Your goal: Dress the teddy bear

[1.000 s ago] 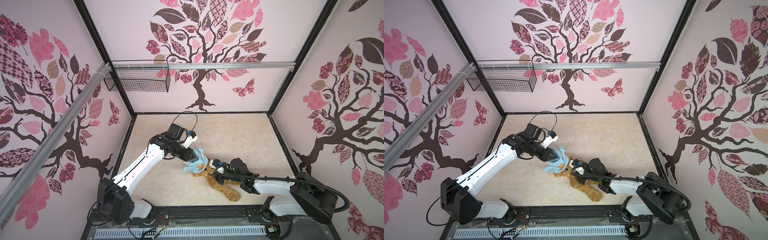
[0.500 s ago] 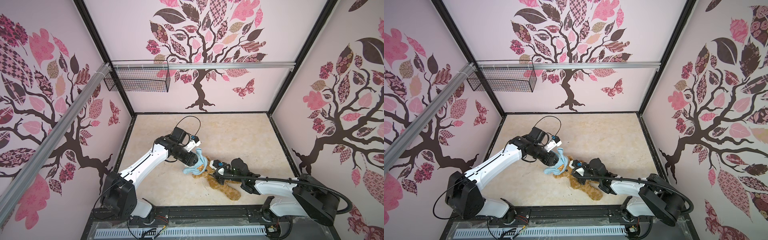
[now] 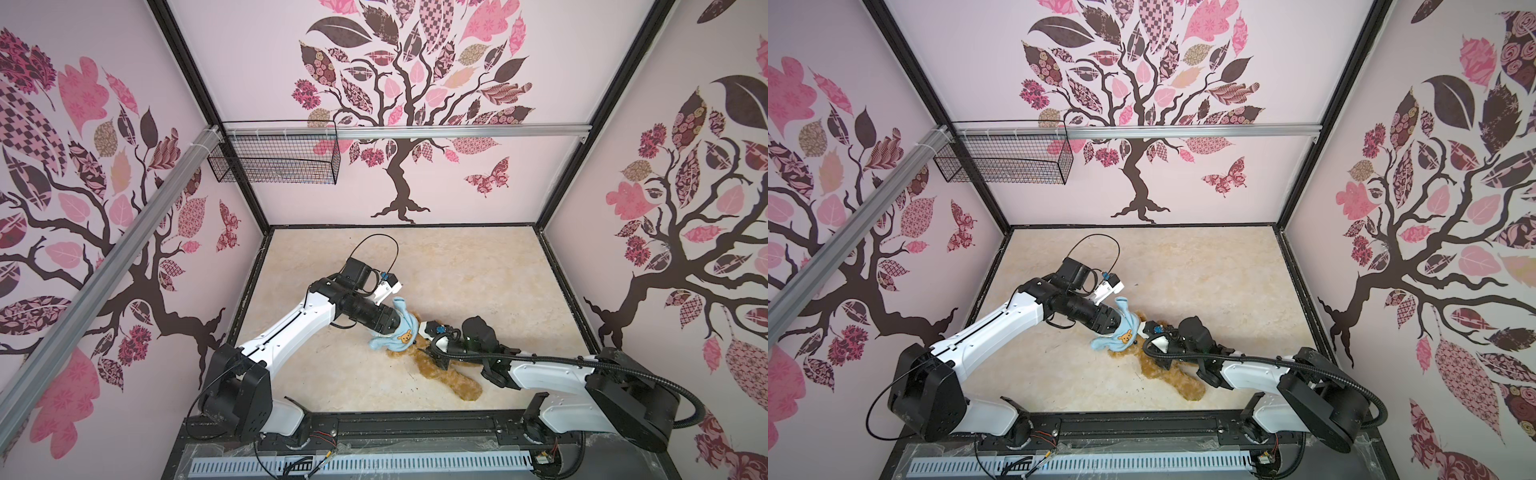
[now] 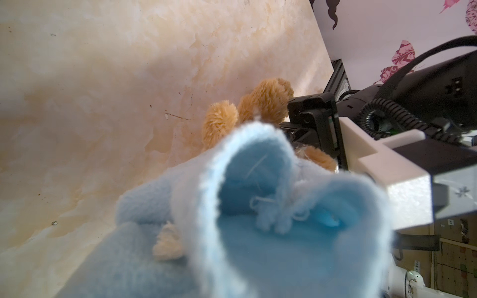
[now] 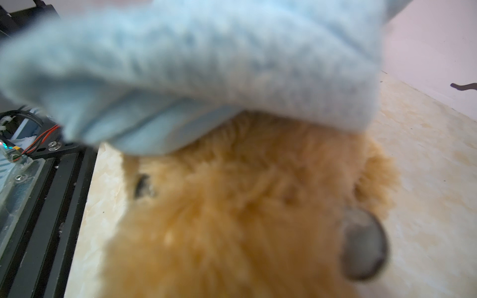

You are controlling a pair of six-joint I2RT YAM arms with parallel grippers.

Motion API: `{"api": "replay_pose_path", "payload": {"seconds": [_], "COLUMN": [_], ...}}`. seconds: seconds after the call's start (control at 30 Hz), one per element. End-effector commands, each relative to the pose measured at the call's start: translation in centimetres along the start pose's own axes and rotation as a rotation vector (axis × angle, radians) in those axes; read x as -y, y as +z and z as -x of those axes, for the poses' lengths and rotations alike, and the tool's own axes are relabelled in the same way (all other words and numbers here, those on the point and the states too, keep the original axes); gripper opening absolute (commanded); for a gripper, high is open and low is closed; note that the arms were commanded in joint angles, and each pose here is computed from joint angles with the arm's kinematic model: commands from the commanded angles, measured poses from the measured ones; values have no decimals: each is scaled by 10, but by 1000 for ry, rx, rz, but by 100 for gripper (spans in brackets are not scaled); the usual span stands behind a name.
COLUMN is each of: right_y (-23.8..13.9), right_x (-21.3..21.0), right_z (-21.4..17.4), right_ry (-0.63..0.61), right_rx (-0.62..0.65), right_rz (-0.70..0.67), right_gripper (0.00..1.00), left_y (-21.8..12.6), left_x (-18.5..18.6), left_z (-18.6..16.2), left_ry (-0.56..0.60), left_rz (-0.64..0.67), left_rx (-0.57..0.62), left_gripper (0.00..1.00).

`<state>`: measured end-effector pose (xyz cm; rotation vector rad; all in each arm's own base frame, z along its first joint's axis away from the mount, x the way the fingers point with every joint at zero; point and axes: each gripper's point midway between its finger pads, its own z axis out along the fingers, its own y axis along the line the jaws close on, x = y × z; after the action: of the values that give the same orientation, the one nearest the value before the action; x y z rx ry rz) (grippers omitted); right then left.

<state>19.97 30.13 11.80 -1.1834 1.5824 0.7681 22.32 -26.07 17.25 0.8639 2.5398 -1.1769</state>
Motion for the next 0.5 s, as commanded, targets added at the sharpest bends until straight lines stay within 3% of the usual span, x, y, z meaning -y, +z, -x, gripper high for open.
{"api": "replay_pose_path", "payload": {"seconds": [0.0, 0.23, 0.47], "right_y": [1, 1, 6], "right_x": [8, 7, 1], "right_z": [31, 27, 51], "right_ry": [-56, -52, -45], "right_rx": [67, 58, 123], "right_rz": [-33, -34, -3], "right_gripper": [0, 0, 0], "left_y": [-4, -4, 11], "left_x": [20, 17, 9], "left_z": [1, -3, -14], "left_ry": [24, 10, -29], "left_rz": [-77, -66, -67], "left_rx": [31, 42, -12], "left_gripper": [55, 55, 57]}}
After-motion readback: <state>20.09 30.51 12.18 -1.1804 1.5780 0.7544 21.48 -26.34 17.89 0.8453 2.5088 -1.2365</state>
